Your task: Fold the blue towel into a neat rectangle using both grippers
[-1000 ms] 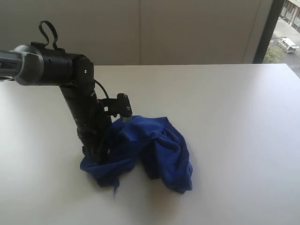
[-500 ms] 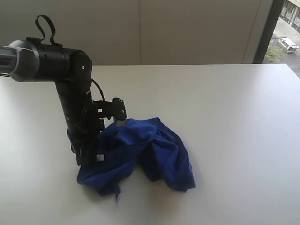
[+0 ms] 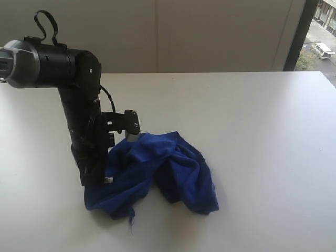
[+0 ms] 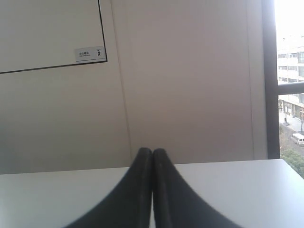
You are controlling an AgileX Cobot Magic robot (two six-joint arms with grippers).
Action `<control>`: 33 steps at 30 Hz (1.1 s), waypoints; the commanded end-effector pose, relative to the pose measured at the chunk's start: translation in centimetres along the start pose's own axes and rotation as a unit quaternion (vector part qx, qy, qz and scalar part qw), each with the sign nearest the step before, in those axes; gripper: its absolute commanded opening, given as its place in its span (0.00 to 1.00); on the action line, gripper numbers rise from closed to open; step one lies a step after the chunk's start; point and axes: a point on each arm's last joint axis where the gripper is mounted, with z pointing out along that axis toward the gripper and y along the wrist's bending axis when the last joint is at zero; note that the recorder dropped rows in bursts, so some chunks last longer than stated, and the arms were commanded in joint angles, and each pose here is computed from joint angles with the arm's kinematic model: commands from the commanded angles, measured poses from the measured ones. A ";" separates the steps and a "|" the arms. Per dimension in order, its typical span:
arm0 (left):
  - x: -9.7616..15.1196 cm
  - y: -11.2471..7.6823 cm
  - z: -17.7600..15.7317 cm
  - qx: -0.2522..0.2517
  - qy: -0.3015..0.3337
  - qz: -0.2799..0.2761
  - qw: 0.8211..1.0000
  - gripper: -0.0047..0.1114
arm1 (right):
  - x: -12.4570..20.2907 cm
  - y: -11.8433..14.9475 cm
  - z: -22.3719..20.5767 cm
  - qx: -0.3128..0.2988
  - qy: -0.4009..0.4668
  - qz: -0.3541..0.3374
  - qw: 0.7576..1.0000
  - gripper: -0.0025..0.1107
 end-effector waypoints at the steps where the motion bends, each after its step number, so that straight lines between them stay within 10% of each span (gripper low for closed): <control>1: 0.4 -0.9 -2.3 -0.006 -0.009 -0.005 1.000 0.04 | 0.0 0.0 -0.1 -0.001 -0.008 0.002 1.000 0.02; 11: 5.1 -6.1 -15.4 -0.231 -0.049 -0.041 0.971 0.04 | 0.0 0.0 -0.1 -0.001 -0.008 0.002 1.000 0.02; 22: 7.7 -9.3 -19.9 -0.320 -0.078 -0.063 0.942 0.04 | -0.5 0.1 -0.1 -0.008 -0.034 0.065 0.997 0.02; 28: 9.5 -8.6 -21.9 -0.428 -0.064 -0.156 0.888 0.04 | -1.1 0.2 -0.2 -0.021 -0.068 0.148 0.986 0.02; 33: 10.4 -8.7 -23.5 -0.491 -0.094 -0.223 0.837 0.04 | 1.7 -0.3 -0.3 0.043 0.109 0.209 0.971 0.02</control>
